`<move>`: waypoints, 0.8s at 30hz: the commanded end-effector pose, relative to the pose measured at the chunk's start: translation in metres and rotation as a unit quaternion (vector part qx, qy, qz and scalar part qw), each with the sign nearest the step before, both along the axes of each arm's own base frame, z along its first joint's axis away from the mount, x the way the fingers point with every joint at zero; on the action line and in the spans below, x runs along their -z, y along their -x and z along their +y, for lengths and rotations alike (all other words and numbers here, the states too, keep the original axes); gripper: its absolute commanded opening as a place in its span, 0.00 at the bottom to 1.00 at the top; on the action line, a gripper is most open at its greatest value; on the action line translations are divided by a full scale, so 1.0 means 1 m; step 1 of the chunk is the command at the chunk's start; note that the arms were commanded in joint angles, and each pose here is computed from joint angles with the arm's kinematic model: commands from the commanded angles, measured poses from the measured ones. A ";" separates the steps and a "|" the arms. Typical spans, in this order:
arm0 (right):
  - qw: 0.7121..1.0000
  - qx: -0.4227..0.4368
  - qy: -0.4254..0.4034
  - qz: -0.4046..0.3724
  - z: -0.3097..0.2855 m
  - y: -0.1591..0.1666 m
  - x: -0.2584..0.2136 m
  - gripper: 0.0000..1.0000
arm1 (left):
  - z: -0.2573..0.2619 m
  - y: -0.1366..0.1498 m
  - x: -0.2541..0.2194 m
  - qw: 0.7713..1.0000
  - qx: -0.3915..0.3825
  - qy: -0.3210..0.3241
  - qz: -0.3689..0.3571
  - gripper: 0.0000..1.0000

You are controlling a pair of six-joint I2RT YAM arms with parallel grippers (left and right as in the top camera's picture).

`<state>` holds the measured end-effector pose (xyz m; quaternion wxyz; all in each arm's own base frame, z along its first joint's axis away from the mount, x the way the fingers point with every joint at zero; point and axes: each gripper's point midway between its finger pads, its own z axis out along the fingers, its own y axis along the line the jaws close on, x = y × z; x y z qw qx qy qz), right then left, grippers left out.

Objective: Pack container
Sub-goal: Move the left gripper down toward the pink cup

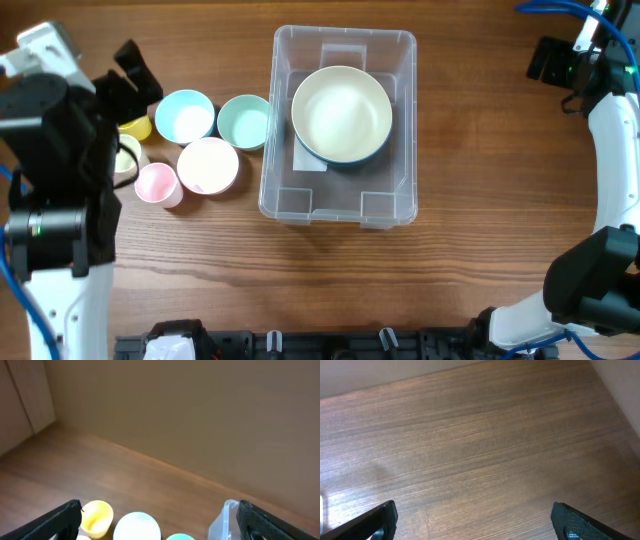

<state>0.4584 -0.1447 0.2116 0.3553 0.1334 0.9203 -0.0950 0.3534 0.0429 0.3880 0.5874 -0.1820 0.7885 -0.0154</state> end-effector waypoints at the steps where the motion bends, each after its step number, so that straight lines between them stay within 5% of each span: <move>1: 1.000 -0.006 -0.002 0.004 0.004 0.000 0.005 1.00 | -0.001 -0.008 0.000 1.000 -0.001 0.006 0.001 1.00; 4: 1.000 -0.006 -0.003 0.004 0.004 0.000 0.005 1.00 | 0.015 -0.007 0.008 0.999 -0.042 0.004 0.016 1.00; 7: 1.000 -0.006 -0.002 0.004 0.004 0.000 0.005 1.00 | 0.046 0.008 0.034 0.987 -0.137 0.074 0.048 1.00; 12: 1.000 -0.006 -0.002 0.004 0.004 0.000 0.005 1.00 | 0.086 0.058 0.109 0.912 -0.302 0.232 0.153 1.00; 17: 1.000 -0.006 -0.003 0.004 0.004 0.000 0.005 1.00 | 0.083 0.066 0.155 0.869 -0.298 0.313 0.242 0.99; 24: 1.000 -0.006 -0.002 0.004 0.004 0.000 0.005 1.00 | 0.081 0.065 0.207 0.828 -0.310 0.318 0.343 0.98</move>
